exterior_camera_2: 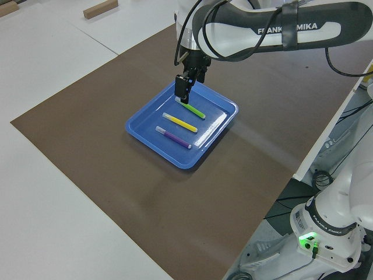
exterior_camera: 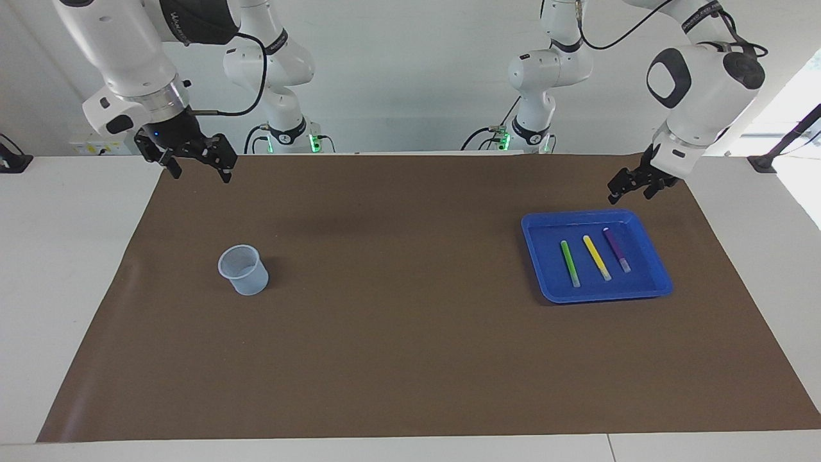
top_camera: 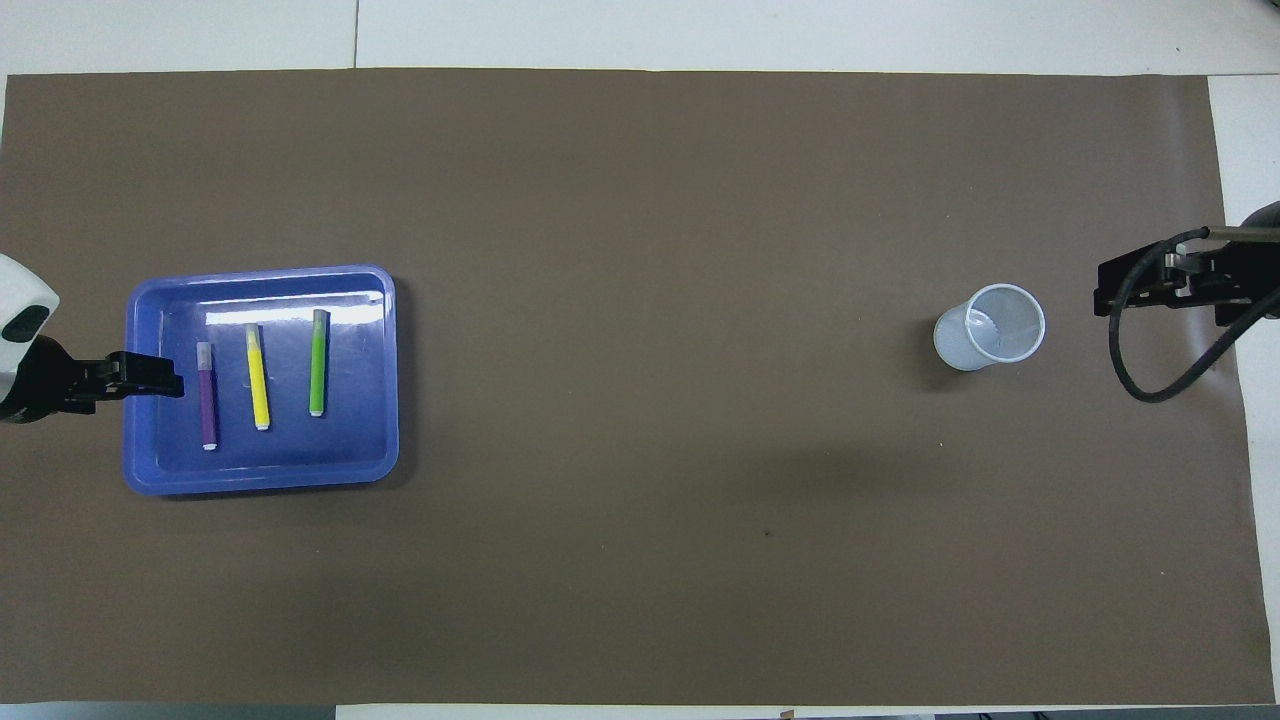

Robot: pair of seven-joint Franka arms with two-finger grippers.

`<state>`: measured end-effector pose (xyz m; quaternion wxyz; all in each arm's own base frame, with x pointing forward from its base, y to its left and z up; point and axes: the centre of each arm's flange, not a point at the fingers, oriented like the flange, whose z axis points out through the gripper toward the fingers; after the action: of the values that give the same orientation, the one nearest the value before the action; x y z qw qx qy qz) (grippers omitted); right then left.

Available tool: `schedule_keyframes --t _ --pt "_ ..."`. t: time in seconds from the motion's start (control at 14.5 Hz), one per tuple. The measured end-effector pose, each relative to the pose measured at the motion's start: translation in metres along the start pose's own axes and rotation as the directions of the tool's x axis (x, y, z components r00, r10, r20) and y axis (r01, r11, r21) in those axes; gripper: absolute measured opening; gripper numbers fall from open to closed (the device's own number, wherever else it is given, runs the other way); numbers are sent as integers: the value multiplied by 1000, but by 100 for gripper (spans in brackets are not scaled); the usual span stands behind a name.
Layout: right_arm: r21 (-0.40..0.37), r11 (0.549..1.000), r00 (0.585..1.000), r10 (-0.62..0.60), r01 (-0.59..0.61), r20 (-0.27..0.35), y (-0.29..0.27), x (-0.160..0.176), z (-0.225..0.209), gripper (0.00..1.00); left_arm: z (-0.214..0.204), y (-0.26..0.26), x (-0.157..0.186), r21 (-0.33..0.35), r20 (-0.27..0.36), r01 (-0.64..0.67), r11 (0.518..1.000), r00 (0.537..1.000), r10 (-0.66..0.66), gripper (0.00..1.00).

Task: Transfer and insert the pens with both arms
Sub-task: 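Lower the left gripper onto the purple pen in the tray and grasp it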

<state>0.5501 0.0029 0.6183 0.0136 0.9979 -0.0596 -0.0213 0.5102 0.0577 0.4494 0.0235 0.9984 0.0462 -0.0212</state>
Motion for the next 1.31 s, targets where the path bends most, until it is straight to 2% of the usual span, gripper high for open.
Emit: schedule_keyframes --t 0.28,0.34,0.48,0.69,0.76,0.83,0.89,1.24,1.31 --pt "0 1000 1000 0 0 0 0 0 0 100 72 -35 29 -5 5 1 1000 1000 -1 98" --pt "0 1000 1000 0 0 0 0 0 0 100 86 -38 34 -4 2 5 1000 1000 -5 93" --pt "0 1000 1000 0 0 0 0 0 0 100 109 -41 38 -4 -5 9 1000 1000 -9 90" --pt "0 1000 1000 0 0 0 0 0 0 100 123 -39 41 -4 -2 5 1000 1000 -5 85" --pt "0 1000 1000 0 0 0 0 0 0 100 126 -39 42 -4 -6 4 1000 1000 -4 79" --pt "0 1000 1000 0 0 0 0 0 0 100 130 -39 43 -4 -8 4 1000 1000 -4 79" --pt "0 1000 1000 0 0 0 0 0 0 100 133 -40 43 -4 -6 4 1000 1000 -4 74" --pt "0 1000 1000 0 0 0 0 0 0 100 137 -38 44 -4 -5 -1 1000 1000 1 65" --pt "0 1000 1000 0 0 0 0 0 0 100 138 -37 44 -5 -2 -3 1000 1000 2 60"
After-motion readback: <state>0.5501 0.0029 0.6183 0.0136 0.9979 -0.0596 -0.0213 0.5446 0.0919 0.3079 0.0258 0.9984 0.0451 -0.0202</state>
